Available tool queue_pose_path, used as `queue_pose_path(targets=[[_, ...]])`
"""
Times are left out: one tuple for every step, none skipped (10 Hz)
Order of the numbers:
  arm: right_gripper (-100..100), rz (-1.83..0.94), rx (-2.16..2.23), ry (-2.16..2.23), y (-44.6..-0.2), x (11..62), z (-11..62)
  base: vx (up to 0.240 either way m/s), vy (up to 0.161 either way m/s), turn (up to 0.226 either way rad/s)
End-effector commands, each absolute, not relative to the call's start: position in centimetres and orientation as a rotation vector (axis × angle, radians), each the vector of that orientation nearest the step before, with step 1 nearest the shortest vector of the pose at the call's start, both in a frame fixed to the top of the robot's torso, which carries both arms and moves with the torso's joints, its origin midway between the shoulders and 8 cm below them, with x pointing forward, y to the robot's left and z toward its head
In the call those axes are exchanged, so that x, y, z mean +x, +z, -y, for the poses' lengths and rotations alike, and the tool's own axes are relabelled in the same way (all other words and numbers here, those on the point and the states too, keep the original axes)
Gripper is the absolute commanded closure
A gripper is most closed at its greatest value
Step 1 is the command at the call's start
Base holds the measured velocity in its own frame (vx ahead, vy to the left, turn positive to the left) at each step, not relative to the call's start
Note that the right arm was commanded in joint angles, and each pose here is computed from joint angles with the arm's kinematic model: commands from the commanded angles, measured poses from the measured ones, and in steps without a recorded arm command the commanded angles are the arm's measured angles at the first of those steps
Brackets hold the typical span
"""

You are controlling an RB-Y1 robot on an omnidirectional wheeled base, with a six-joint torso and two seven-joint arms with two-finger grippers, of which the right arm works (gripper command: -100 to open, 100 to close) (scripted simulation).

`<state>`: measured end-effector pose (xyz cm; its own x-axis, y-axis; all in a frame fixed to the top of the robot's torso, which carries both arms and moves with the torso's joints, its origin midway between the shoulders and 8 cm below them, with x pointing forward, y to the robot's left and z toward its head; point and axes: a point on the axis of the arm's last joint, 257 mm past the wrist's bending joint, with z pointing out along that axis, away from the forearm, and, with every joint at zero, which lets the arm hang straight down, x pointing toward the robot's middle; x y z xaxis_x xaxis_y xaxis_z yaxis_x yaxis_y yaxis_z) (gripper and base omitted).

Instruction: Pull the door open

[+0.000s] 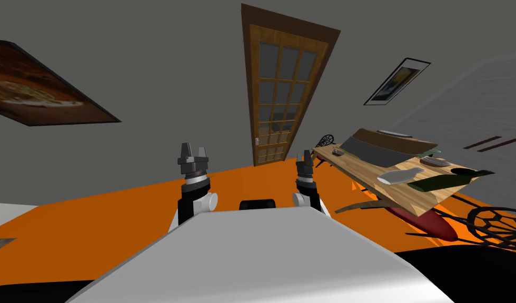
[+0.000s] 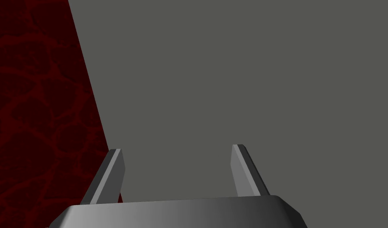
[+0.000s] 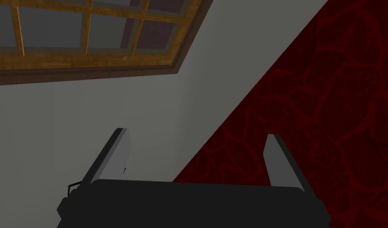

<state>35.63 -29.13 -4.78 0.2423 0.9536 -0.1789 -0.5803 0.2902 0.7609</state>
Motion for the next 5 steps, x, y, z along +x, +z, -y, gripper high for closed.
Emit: queue_pose_path(targets=[[-100, -0.743, 0.622, 1.117, -5.8, 36.0, 29.1, 0.106, 0.034, 0.013], [-100, -0.758, 0.617, 1.099, -6.3, 36.1, 29.1, 0.097, 0.038, 0.02], [-100, -0.775, 0.612, 1.08, -6.9, 36.3, 29.1, 0.09, 0.039, 0.021], [-100, -0.791, 0.606, 1.06, -7.6, 36.5, 29.1, 0.104, 0.051, 0.025], [-100, -0.808, 0.601, 1.041, -8.2, 36.7, 29.1, 0.103, 0.055, 0.021]])
